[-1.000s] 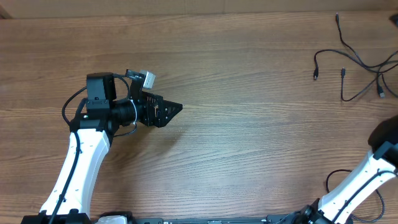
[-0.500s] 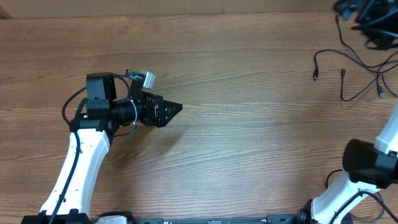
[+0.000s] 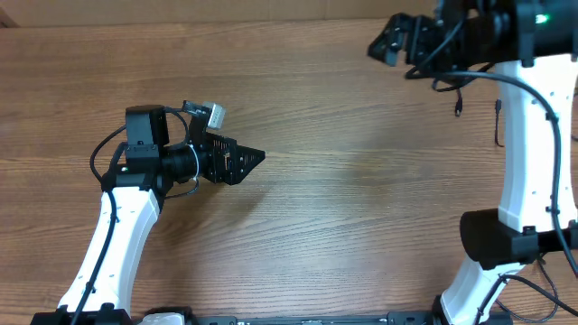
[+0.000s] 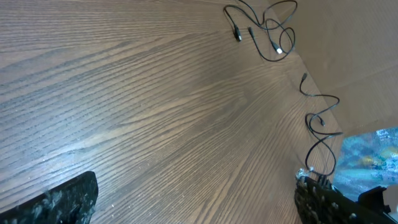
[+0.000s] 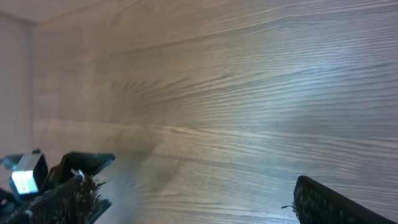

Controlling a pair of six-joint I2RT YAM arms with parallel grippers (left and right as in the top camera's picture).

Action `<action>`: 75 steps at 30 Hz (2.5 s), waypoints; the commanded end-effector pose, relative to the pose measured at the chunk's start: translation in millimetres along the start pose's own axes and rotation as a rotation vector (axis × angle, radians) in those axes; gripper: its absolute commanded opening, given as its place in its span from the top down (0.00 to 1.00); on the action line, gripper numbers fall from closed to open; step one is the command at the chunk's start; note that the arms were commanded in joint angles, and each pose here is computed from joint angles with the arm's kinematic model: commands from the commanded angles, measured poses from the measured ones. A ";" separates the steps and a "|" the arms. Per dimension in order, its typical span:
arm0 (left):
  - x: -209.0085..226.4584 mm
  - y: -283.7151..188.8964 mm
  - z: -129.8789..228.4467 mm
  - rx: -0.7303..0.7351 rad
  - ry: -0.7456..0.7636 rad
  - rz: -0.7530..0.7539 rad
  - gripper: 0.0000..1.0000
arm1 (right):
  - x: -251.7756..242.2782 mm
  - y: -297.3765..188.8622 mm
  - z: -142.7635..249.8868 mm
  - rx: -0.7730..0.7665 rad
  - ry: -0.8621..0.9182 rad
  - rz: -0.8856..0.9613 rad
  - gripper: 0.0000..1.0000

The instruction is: Untangle cables

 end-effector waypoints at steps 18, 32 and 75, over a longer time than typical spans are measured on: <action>-4.6 -2.4 -5.3 -0.017 0.036 0.017 0.00 | 18.0 1.9 7.3 -0.012 -0.057 -0.017 0.00; -5.3 -2.7 -4.3 -0.012 0.029 0.018 0.00 | 18.0 1.9 7.3 -0.012 -0.057 -0.017 0.00; -53.1 -66.4 89.6 -0.838 0.682 -0.682 0.00 | 18.0 1.9 7.4 -0.011 -0.057 -0.017 0.00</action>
Point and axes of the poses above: each gripper's point midway between its finger pads, its own y axis out along the fingers, its own x axis along the line the jaws close on, z = x × y, the point moved 9 cm from there along -y, back along the fingers, and after that the axes turned 9 degrees about y, right-handed, at the moved point
